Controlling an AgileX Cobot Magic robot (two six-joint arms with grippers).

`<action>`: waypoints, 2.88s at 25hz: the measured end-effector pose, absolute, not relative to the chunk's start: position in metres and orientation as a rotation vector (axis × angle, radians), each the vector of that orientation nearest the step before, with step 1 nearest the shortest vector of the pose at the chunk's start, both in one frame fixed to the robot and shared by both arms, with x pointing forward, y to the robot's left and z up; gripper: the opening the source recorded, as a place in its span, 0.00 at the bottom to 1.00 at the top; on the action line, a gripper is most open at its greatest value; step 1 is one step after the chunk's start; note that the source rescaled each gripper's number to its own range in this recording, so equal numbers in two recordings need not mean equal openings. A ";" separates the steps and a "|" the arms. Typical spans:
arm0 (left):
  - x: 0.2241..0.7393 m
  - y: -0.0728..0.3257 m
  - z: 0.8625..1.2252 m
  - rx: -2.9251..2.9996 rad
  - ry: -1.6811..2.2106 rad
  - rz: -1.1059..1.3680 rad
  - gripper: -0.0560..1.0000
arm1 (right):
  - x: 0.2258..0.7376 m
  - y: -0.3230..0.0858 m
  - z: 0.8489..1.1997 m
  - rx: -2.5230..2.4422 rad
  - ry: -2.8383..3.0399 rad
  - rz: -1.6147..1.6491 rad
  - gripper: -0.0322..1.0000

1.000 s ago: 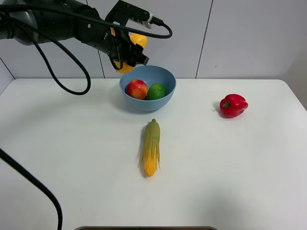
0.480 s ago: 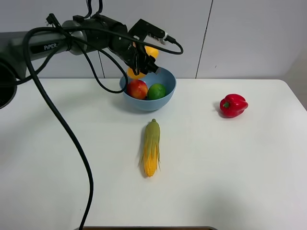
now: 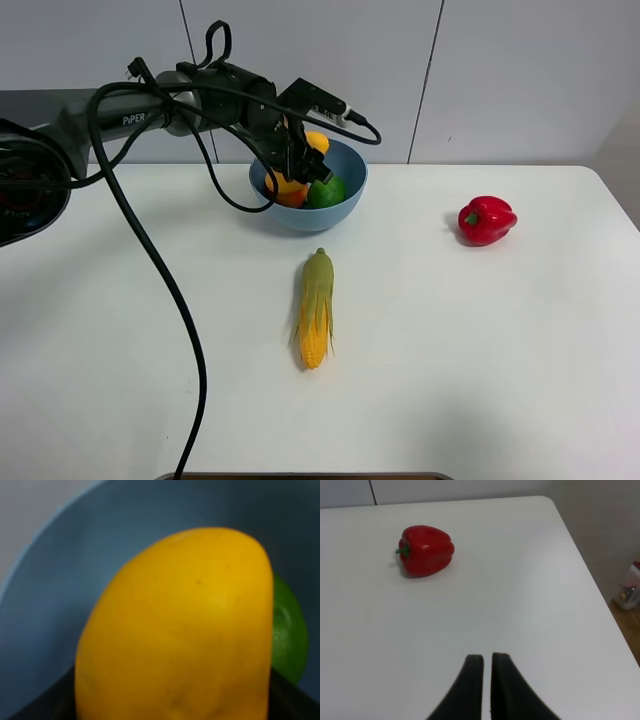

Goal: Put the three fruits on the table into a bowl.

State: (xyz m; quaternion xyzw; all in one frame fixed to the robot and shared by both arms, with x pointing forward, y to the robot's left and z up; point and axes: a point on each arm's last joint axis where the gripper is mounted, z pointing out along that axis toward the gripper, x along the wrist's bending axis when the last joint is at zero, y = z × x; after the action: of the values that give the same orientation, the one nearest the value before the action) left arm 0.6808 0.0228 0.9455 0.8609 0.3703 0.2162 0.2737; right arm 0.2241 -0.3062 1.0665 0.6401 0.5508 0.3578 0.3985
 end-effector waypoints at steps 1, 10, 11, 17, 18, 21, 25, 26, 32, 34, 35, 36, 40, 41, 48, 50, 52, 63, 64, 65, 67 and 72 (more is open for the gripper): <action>0.680 0.022 0.944 2.318 0.997 0.576 0.09 | 0.224 -0.306 1.067 1.621 1.394 0.906 0.03; 0.676 0.014 0.944 2.359 0.906 0.580 0.10 | 0.224 -0.306 1.067 1.621 1.394 0.906 0.03; 0.675 0.013 0.944 2.364 0.896 0.583 0.14 | 0.224 -0.306 1.067 1.621 1.394 0.906 0.03; 0.676 0.012 0.945 2.365 0.872 0.597 0.74 | 0.224 -0.306 1.067 1.621 1.394 0.906 0.03; 0.676 0.012 0.945 2.365 0.871 0.598 0.80 | 0.224 -0.306 1.067 1.621 1.394 0.906 0.03; 0.676 0.012 0.945 2.372 0.845 0.611 0.93 | 0.224 -0.306 1.067 1.621 1.394 0.906 0.03; 0.676 0.013 0.945 2.391 0.813 0.635 0.98 | 0.224 -0.306 1.067 1.621 1.394 0.906 0.03; 0.676 0.013 0.945 2.392 0.811 0.637 0.98 | 0.224 -0.306 1.067 1.621 1.394 0.906 0.03; 0.679 0.013 0.957 2.420 0.808 0.651 0.99 | 0.224 -0.306 1.067 1.621 1.394 0.906 0.03; 0.681 0.012 0.967 2.419 0.811 0.658 0.99 | 0.224 -0.306 1.067 1.621 1.394 0.906 0.03; 0.682 0.012 0.972 2.416 0.812 0.663 0.99 | 0.224 -0.306 1.067 1.621 1.394 0.906 0.03; 0.683 0.012 0.979 2.410 0.812 0.672 0.99 | 0.224 -0.306 1.067 1.621 1.394 0.906 0.03; 0.682 0.015 1.006 2.378 0.837 0.711 0.99 | 0.224 -0.306 1.067 1.621 1.394 0.906 0.03; 0.681 0.017 1.013 2.369 0.852 0.720 0.99 | 0.224 -0.306 1.067 1.621 1.394 0.906 0.03; 0.684 0.059 1.055 2.323 1.020 0.761 0.99 | 0.224 -0.306 1.067 1.621 1.394 0.906 0.03; 0.684 0.076 1.070 2.308 1.073 0.784 0.99 | 0.224 -0.306 1.067 1.621 1.394 0.906 0.03; 0.682 0.092 1.085 2.296 1.121 0.798 0.99 | 0.224 -0.306 1.067 1.621 1.394 0.906 0.03; 0.650 0.176 1.163 2.218 1.373 0.872 1.00 | 0.224 -0.306 1.067 1.621 1.394 0.906 0.03; 0.646 0.182 1.170 2.209 1.388 0.877 1.00 | 0.224 -0.306 1.067 1.621 1.394 0.906 0.03; 0.641 0.188 1.175 2.203 1.407 0.878 1.00 | 0.224 -0.306 1.067 1.621 1.394 0.906 0.03; 0.630 0.199 1.185 2.192 1.434 0.885 1.00 | 0.224 -0.306 1.067 1.621 1.394 0.906 0.03; 0.594 0.230 1.206 2.139 1.485 0.921 1.00 | 0.224 -0.306 1.067 1.621 1.394 0.906 0.03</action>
State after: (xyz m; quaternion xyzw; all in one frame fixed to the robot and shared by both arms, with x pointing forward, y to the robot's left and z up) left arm 0.5941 0.2302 1.2061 0.7605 0.5282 0.3273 0.1886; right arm 0.2241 -0.3062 1.0665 0.6401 0.5508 0.3578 0.3985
